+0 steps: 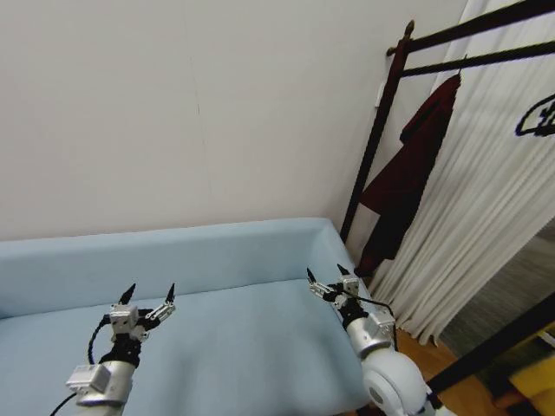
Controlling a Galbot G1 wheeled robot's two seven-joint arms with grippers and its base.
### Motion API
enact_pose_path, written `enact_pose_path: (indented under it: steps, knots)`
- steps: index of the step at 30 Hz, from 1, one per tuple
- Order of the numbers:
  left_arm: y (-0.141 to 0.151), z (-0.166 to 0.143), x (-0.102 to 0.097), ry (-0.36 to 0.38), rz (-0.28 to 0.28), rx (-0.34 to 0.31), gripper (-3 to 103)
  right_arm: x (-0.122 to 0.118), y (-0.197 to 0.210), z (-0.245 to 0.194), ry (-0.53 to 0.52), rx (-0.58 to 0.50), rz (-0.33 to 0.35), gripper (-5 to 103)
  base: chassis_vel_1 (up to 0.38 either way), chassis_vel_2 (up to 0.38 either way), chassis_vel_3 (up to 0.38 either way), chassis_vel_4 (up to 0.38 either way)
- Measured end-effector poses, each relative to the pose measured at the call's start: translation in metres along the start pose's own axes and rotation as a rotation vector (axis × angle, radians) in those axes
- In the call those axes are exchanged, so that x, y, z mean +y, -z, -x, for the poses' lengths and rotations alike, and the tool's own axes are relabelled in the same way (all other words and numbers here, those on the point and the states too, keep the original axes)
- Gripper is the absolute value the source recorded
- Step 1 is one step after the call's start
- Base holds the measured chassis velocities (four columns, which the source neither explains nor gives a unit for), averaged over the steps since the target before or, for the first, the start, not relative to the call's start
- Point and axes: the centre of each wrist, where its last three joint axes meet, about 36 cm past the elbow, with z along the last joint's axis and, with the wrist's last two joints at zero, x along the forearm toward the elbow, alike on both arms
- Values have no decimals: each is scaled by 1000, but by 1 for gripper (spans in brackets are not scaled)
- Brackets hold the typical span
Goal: Pick up the clothes from the sofa and hang them on the clothes hanger.
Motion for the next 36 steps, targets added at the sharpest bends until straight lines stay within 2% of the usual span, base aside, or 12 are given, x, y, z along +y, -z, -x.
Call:
enact_pose_path:
  steps: [36]
  knots:
    - [2, 8, 5, 5, 11, 10, 100, -2, 5, 3, -18, -6, -1, 100, 0, 0, 0, 0]
